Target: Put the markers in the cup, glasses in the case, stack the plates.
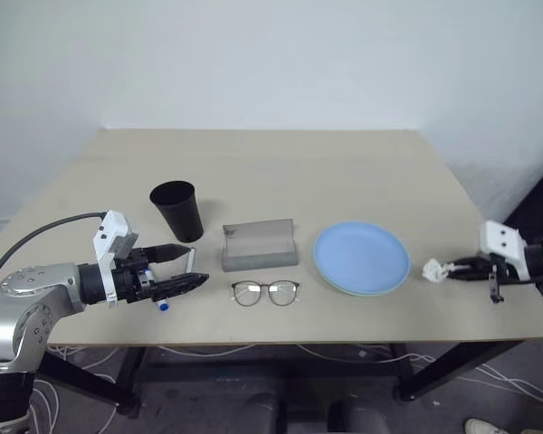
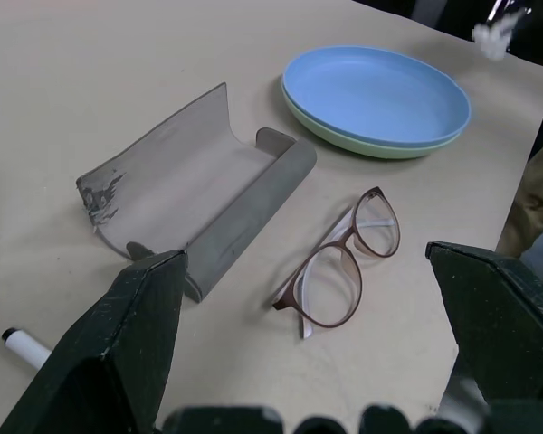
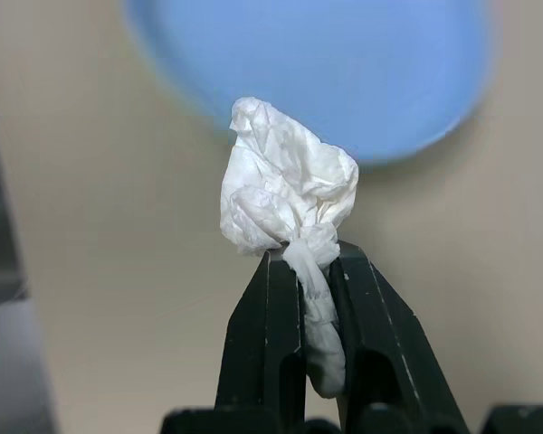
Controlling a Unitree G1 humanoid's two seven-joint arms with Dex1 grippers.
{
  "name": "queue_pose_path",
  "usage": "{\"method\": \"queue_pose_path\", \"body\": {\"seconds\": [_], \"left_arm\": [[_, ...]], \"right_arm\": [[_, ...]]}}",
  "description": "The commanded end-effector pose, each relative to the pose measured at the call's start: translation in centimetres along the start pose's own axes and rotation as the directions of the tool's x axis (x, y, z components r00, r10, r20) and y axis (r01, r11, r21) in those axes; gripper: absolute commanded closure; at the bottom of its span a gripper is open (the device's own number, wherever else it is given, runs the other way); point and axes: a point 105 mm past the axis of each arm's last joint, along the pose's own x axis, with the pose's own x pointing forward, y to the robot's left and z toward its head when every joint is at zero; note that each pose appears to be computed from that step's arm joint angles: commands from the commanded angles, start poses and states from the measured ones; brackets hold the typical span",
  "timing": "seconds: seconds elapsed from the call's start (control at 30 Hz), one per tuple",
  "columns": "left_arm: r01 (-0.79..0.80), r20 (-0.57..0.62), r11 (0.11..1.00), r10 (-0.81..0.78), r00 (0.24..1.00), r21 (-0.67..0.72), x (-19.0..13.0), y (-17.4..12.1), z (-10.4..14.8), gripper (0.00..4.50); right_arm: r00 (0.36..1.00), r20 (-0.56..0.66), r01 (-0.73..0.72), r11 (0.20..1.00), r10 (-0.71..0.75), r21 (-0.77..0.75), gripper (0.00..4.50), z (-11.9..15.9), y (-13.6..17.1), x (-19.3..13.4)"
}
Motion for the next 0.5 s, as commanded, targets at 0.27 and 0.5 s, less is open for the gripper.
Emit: {"method": "queue_pose_path", "body": {"seconds": [0.27,0.5], "left_arm": [[-0.044,0.014,0.998,0.043,0.999,0.051,-0.4,0.9,1.0,0.00],[-0.069,0.004,0.996,0.069,0.998,0.050,-0.4,1.3,0.6,0.00]], "right_arm": [[0.986,0.161,0.059,0.997,-0.051,-0.045,4.16,5.8,-2.5,4.6],[0.987,0.142,0.073,0.997,-0.074,0.014,4.16,5.2,-2.3,8.4]]}}
